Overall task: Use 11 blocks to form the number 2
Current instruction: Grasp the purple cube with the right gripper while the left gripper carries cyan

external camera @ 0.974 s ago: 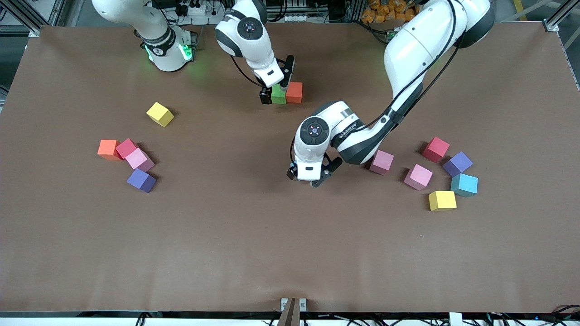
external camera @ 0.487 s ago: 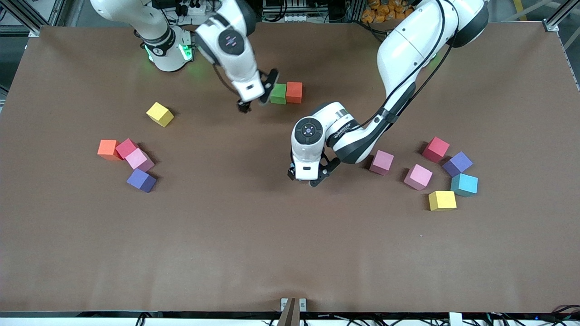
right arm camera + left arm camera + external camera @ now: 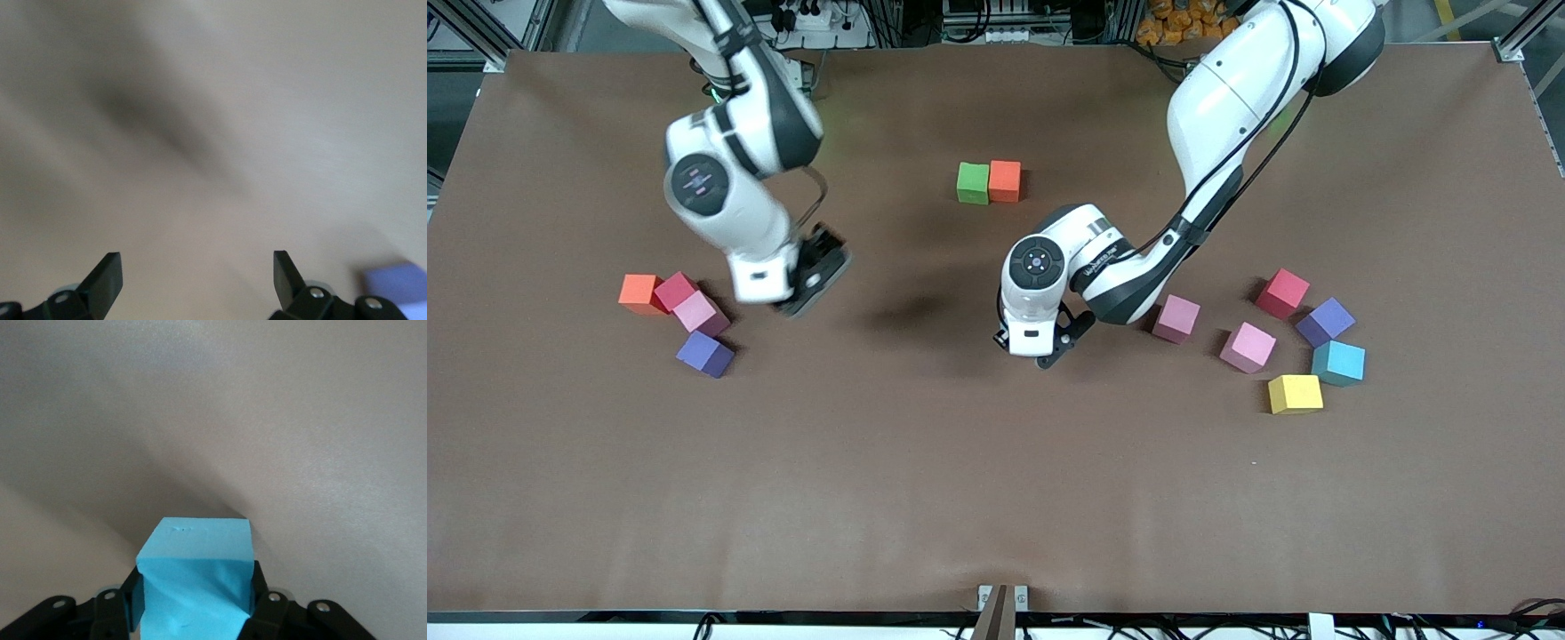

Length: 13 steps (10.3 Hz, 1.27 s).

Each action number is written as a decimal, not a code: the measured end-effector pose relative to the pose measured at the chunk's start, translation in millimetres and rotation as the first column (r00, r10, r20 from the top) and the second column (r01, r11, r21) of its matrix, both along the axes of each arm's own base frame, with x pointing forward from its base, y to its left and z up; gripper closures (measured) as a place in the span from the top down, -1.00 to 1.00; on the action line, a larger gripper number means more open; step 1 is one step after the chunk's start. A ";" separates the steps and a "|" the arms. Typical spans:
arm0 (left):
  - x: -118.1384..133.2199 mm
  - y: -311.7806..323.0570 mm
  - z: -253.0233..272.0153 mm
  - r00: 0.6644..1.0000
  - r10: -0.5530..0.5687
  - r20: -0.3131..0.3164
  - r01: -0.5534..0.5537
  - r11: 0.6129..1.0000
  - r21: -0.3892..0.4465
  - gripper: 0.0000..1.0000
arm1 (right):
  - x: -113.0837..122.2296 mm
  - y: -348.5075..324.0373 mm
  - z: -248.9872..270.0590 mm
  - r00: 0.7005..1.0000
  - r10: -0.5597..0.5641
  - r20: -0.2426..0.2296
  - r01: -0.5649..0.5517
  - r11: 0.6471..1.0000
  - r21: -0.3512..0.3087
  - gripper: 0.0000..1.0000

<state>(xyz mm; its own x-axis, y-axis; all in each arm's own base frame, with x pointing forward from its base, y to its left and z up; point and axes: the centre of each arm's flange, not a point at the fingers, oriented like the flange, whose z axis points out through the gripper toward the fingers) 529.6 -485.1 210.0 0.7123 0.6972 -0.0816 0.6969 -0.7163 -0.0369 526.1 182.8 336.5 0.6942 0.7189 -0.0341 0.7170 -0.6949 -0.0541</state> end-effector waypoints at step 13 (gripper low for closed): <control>-100.3 81.0 125.0 0.623 -0.771 -0.129 0.780 0.625 0.037 0.10 | 73.3 -182.1 -99.5 0.985 0.171 -0.035 -0.171 0.985 0.006 1.00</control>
<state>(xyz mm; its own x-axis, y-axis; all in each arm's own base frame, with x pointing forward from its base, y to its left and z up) 429.3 -404.0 335.0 0.9837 -0.1038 -0.1467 -0.1262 -0.9802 -0.1527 599.4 0.7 237.1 0.5598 0.8269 -0.0537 0.8227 -0.5623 -0.0834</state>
